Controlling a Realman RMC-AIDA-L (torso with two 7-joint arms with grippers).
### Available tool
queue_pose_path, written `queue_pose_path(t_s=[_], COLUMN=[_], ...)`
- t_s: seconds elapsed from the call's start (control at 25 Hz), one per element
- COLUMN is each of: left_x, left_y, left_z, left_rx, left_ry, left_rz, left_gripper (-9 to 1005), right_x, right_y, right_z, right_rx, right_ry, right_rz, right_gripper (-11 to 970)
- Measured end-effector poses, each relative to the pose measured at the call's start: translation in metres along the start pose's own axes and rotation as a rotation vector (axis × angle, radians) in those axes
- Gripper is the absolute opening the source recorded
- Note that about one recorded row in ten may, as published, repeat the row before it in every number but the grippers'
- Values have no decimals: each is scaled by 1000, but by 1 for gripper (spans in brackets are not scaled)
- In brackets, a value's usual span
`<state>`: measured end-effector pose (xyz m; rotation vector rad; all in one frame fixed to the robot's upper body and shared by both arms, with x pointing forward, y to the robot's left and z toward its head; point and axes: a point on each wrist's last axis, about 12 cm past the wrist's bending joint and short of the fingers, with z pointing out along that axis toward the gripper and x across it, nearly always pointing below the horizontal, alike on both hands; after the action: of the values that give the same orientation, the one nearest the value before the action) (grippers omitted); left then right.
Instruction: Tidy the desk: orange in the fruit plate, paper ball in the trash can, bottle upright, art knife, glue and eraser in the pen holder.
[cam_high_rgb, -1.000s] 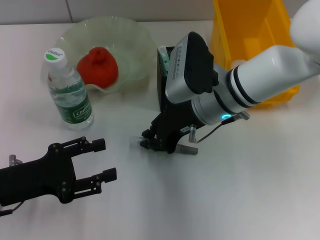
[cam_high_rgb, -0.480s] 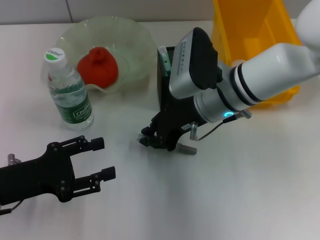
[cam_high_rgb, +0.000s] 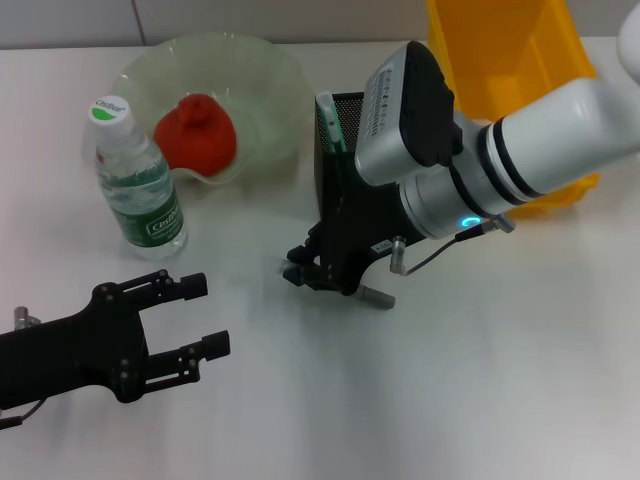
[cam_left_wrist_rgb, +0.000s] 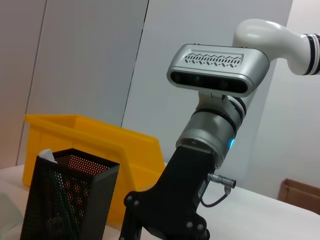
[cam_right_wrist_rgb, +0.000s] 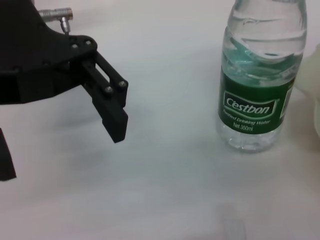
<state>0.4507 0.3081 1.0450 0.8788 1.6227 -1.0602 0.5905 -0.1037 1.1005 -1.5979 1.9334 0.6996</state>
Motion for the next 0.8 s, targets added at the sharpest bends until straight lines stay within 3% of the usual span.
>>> queue_pose_path(t_s=[0.8], left_x=[-3], left_y=[2], left_z=[0], left_rx=[3], left_ry=[0], left_rz=[3], left_gripper=[738], right_x=[0], right_y=[-4], right_z=[-23], right_rx=[-7], right_ry=[-54], right_rz=[24], right_gripper=[170])
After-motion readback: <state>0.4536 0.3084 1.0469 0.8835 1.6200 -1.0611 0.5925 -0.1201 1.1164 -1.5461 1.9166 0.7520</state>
